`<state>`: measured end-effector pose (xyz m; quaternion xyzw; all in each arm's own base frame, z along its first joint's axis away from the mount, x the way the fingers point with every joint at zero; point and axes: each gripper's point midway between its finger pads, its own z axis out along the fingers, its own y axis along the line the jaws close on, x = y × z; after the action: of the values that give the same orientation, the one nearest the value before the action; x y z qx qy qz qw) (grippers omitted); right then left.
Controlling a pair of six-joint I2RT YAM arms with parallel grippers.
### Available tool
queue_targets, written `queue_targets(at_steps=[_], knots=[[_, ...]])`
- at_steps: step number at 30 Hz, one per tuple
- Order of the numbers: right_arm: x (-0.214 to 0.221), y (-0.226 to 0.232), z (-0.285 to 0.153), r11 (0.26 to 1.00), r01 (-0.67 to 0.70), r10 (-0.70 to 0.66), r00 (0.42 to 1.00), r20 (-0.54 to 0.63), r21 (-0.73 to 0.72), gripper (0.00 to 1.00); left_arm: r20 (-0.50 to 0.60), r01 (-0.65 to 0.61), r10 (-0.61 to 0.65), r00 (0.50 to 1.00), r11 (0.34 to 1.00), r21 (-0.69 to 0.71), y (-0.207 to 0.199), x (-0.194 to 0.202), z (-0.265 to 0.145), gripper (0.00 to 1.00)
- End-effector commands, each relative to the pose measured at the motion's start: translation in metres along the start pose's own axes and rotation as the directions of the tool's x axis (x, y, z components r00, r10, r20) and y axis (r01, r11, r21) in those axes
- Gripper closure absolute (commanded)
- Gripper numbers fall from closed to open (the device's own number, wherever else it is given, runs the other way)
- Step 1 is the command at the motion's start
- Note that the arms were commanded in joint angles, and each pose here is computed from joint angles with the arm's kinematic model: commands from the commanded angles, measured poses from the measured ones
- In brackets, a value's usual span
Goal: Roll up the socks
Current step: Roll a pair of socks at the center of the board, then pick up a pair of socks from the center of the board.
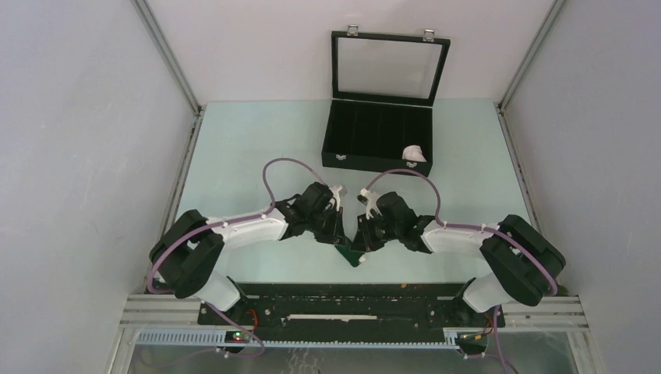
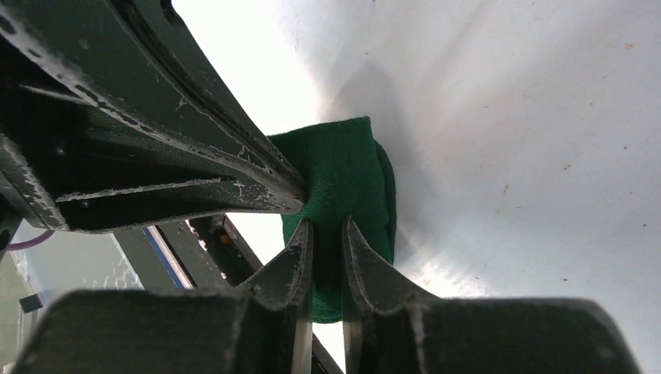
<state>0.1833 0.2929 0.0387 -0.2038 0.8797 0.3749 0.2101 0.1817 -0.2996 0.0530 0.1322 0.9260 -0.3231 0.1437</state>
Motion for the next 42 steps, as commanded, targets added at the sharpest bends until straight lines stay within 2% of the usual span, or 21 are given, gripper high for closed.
queue_targets(at_steps=[1,8,13,19,27,29,31,34,36,42], knots=[[0.010,-0.030,-0.006,0.991,-0.010,0.014,1.000,-0.024,0.134,0.81,0.017,-0.049,0.049,0.999,0.999,-0.003,-0.006,-0.009,0.005,0.96],[-0.011,-0.014,-0.019,0.994,0.022,-0.028,0.998,0.052,0.103,0.59,0.009,-0.053,0.053,0.999,0.998,-0.031,0.002,-0.007,0.012,0.97],[-0.030,-0.001,-0.033,0.991,0.100,-0.111,0.986,0.127,0.091,0.54,-0.001,-0.055,0.055,0.998,0.998,-0.040,0.007,-0.003,0.015,0.98],[-0.035,0.018,-0.042,0.954,0.288,-0.298,0.941,0.159,0.084,0.46,-0.001,-0.055,0.055,0.998,0.998,-0.038,0.008,-0.001,0.016,0.98],[-0.024,0.035,-0.039,0.859,0.504,-0.512,0.848,0.135,0.088,0.42,-0.004,-0.058,0.058,0.998,0.998,-0.033,0.008,-0.002,0.018,0.99],[-0.019,0.037,-0.036,0.846,0.526,-0.533,0.838,0.121,0.086,0.40,-0.008,-0.057,0.056,0.998,0.998,-0.033,0.008,-0.001,0.019,0.99],[-0.013,0.037,-0.032,0.834,0.545,-0.552,0.828,0.101,0.086,0.31,-0.008,-0.058,0.058,0.998,0.998,-0.034,0.008,-0.001,0.019,0.99],[-0.007,0.035,-0.027,0.823,0.557,-0.566,0.821,0.074,0.110,0.31,-0.009,-0.061,0.060,0.998,0.998,-0.033,0.008,-0.002,0.020,1.00],[0.000,0.026,-0.017,0.784,0.599,-0.608,0.794,0.007,0.165,0.31,-0.014,-0.059,0.058,0.998,0.998,-0.034,0.009,0.000,0.022,1.00],[0.005,0.013,-0.006,0.754,0.613,-0.612,0.786,-0.085,0.237,0.31,-0.018,-0.057,0.057,0.998,0.998,-0.034,0.010,0.000,0.023,1.00]])
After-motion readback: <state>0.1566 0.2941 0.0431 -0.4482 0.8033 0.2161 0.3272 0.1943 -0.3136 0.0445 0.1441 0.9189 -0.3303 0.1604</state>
